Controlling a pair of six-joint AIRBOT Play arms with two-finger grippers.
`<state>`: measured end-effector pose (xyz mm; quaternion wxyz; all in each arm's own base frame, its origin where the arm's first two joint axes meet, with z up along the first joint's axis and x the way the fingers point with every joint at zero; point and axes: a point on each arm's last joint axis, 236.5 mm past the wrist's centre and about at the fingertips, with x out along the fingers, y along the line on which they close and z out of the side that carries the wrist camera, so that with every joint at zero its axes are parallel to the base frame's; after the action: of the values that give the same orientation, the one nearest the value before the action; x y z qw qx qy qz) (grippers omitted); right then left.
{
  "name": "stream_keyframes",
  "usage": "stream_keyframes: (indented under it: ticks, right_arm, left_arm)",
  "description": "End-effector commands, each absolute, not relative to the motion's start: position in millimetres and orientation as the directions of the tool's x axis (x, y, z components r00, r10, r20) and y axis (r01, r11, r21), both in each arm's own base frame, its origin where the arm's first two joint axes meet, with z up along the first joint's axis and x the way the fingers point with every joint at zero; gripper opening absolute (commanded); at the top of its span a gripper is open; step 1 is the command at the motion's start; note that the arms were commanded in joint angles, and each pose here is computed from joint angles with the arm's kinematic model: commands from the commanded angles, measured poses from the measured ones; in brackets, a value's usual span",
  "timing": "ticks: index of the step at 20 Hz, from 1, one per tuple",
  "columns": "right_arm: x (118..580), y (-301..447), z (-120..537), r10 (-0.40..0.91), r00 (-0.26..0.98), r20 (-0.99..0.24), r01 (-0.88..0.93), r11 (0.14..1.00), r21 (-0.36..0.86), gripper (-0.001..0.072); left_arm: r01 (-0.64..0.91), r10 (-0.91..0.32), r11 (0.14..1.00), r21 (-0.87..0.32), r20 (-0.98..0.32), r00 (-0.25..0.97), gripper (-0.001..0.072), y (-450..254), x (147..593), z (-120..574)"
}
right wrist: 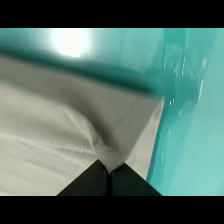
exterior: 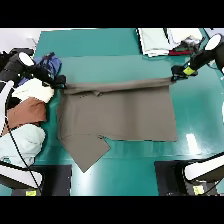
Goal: Fold the shirts.
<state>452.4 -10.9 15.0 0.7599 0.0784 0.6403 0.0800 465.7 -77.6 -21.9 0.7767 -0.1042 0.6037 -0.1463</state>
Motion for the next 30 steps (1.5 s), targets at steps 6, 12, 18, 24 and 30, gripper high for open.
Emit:
stream_keyframes:
  ticks: [6,12,18,24,30]
  right_arm:
    - [405.3,-5.3,-39.1,0.227,0.076,-0.971,0.041,0.972,0.23,0.0079]
    - [406.6,-10.2,12.1,0.21,0.162,-0.964,0.009,0.977,0.214,0.0461]
    - [271.9,-30.4,-17.1,0.262,-0.033,-0.965,0.173,0.952,0.253,0.0458]
    - [168.1,-24.6,-76.0,0.351,-0.151,-0.924,0.354,0.892,0.281,0.0458]
    - [168.6,9.3,-93.7,0.394,-0.134,-0.909,0.316,0.887,0.337,0.0398]
  left_arm:
    - [0.074,-0.358,0.933,-0.351,-0.928,0.106,0.0026,-78.8,430.7,-52.5]
    - [0.094,-0.285,0.958,-0.27,-0.929,0.237,0.0485,-61.8,428.6,14.2]
    - [0.056,-0.197,0.98,-0.189,-0.953,0.231,0.0485,-42.5,326.1,32.6]
    - [-0.035,-0.227,0.972,-0.233,-0.967,0.118,0.0485,-50.7,229.0,-21.2]
    - [-0.058,-0.23,0.97,-0.237,-0.966,0.116,0.0485,-51.3,223.8,-30.0]
